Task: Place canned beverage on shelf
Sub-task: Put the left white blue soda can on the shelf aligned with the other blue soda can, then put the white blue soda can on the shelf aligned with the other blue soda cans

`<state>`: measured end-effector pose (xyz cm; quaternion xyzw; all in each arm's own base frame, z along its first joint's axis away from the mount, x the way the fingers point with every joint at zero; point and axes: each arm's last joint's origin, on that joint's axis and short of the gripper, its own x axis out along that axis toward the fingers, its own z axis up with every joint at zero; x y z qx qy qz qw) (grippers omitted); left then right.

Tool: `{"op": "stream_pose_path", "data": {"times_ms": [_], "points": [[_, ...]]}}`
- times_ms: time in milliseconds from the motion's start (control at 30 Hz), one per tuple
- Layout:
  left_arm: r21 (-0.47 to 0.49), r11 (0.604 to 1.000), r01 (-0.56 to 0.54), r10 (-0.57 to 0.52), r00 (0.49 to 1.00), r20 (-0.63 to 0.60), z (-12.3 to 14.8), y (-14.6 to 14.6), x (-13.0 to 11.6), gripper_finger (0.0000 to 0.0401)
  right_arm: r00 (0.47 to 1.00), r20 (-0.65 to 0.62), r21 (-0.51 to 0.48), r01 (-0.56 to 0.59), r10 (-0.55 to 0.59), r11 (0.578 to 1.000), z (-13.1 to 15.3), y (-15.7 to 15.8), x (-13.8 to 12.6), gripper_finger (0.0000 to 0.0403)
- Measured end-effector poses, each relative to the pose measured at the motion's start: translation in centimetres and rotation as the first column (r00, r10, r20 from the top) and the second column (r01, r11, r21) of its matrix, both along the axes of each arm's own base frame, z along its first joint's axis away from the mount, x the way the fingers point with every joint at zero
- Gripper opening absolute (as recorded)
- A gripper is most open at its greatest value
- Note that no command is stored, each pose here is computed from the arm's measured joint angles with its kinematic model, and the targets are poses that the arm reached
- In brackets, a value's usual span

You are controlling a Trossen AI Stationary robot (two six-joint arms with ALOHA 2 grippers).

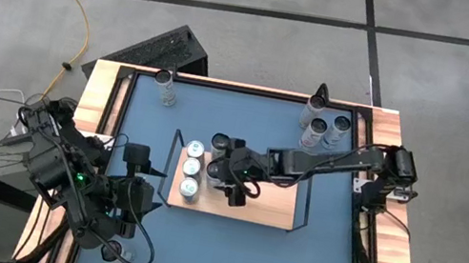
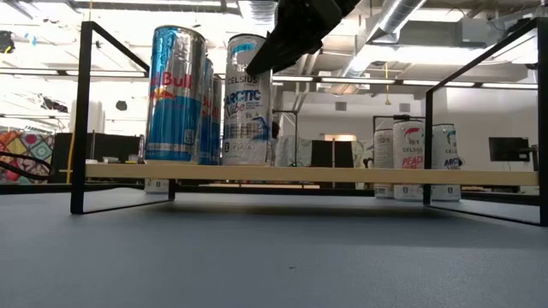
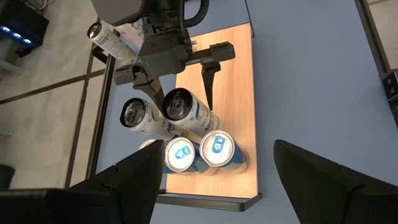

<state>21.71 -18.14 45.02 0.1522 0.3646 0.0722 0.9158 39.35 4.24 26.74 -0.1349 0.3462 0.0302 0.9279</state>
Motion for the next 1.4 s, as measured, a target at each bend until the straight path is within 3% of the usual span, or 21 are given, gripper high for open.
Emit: {"op": "stream_pose_path", "data": {"times_ms": [400, 567, 700, 967, 1100, 1233, 1400], "points": [[-0.03, 0.999, -0.012, 0.012, 1.0, -0.003, 0.0, 0.0, 0.0, 0.0286, 0.978, -0.196, 0.037, 0.084, -0.076, 0.996, -1.3, 0.1, -1.5, 0.0342], [-0.006, 1.0, -0.029, 0.029, 0.999, -0.043, -1.4, -0.3, 0.2, 0.0286, 0.941, -0.323, 0.032, 0.119, -0.102, 0.992, -2.0, 0.2, -2.6, 0.0341], [-0.041, 0.997, -0.059, 0.055, 0.994, -0.092, -2.9, -1.2, -0.2, 0.0286, 0.909, -0.402, 0.019, 0.129, -0.111, 0.991, -2.4, 0.6, -3.4, 0.0341], [-0.123, 0.986, -0.113, 0.097, 0.987, -0.13, -5.1, -3.5, -2.1, 0.0286, 0.912, -0.399, 0.015, 0.108, -0.093, 0.994, -1.0, 1.2, -4.5, 0.0341], [-0.139, 0.98, -0.144, 0.135, 0.989, -0.067, -4.9, -4.0, -2.6, 0.0286, 0.916, -0.358, -0.051, 0.177, -0.183, 0.983, 1.4, 0.1, -6.4, 0.034], [-0.11, 0.984, -0.141, 0.141, 0.99, -0.007, -4.8, -4.1, -2.8, 0.0286, 0.903, -0.213, -0.108, 0.357, -0.372, 0.928, 5.0, -1.6, -8.9, 0.034], [-0.097, 0.984, -0.146, 0.148, 0.989, 0.013, -4.7, -4.0, -2.6, 0.0286, 0.749, -0.082, -0.149, 0.643, -0.658, 0.751, 8.0, -4.5, -12.9, 0.034]]}}
